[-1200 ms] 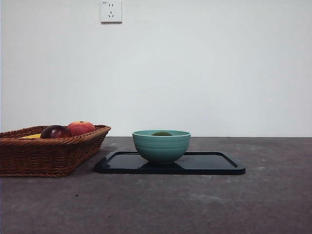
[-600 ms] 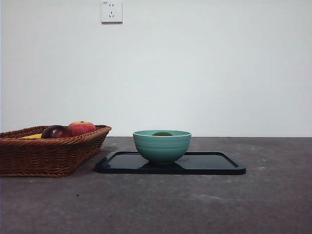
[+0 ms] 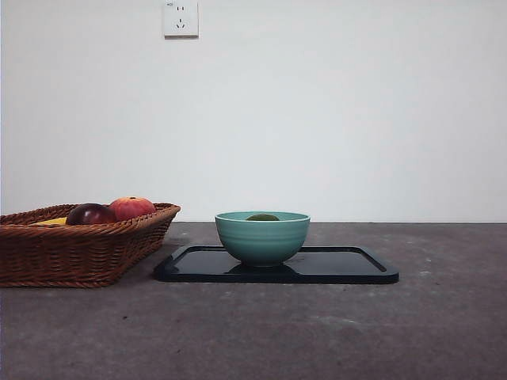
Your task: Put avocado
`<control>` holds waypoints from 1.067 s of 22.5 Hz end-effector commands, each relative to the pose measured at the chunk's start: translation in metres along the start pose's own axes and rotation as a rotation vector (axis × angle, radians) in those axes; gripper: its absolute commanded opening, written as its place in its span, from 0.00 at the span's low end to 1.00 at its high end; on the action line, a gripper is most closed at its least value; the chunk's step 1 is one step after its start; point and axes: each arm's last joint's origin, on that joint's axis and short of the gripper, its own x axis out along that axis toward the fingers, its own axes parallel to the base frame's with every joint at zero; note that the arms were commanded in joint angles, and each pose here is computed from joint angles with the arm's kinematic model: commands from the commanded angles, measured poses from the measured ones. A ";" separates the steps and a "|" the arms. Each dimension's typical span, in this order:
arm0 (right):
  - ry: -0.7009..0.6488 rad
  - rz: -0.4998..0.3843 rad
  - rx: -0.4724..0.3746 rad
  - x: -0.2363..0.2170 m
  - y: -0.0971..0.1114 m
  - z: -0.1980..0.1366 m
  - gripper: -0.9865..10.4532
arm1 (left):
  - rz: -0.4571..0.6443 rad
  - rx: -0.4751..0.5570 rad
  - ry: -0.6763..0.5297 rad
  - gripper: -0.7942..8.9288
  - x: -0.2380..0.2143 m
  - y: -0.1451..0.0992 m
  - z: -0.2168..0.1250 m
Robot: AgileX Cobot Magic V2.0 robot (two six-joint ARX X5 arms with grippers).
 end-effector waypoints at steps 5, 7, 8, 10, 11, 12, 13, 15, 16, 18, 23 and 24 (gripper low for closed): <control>-0.338 -0.243 -0.020 0.067 -0.018 -0.044 0.10 | 0.004 0.013 0.026 0.09 0.002 0.000 -0.007; -0.377 -0.293 -0.009 0.080 -0.027 -0.064 0.10 | 0.004 0.013 0.026 0.09 0.002 0.000 -0.007; -0.383 -0.306 -0.005 0.084 -0.030 -0.070 0.10 | 0.004 0.013 0.026 0.09 0.002 0.000 -0.007; -0.382 -0.337 0.003 0.091 -0.035 -0.082 0.10 | 0.004 0.013 0.026 0.09 0.002 0.000 -0.007; -0.376 -0.356 0.008 0.094 -0.037 -0.087 0.10 | 0.004 0.013 0.026 0.09 0.002 0.000 -0.007; -0.372 -0.375 0.013 0.097 -0.040 -0.094 0.10 | 0.004 0.013 0.026 0.09 0.002 0.000 -0.007; -0.371 -0.378 0.014 0.099 -0.042 -0.098 0.10 | 0.004 0.013 0.026 0.09 0.002 0.000 -0.007; -0.369 -0.374 0.006 0.104 -0.045 -0.106 0.10 | 0.004 0.013 0.026 0.09 0.002 0.000 -0.007; -0.369 -0.367 0.000 0.105 -0.046 -0.110 0.10 | 0.004 0.013 0.026 0.09 0.002 0.000 -0.007; -0.366 -0.344 -0.016 0.109 -0.048 -0.116 0.10 | 0.004 0.013 0.026 0.09 0.002 0.000 -0.007; -0.327 -0.331 -0.029 0.117 -0.051 -0.127 0.10 | 0.004 0.013 0.026 0.09 0.002 0.000 -0.007; -0.314 -0.333 -0.034 0.119 -0.052 -0.130 0.10 | 0.004 0.013 0.026 0.09 0.002 0.000 -0.007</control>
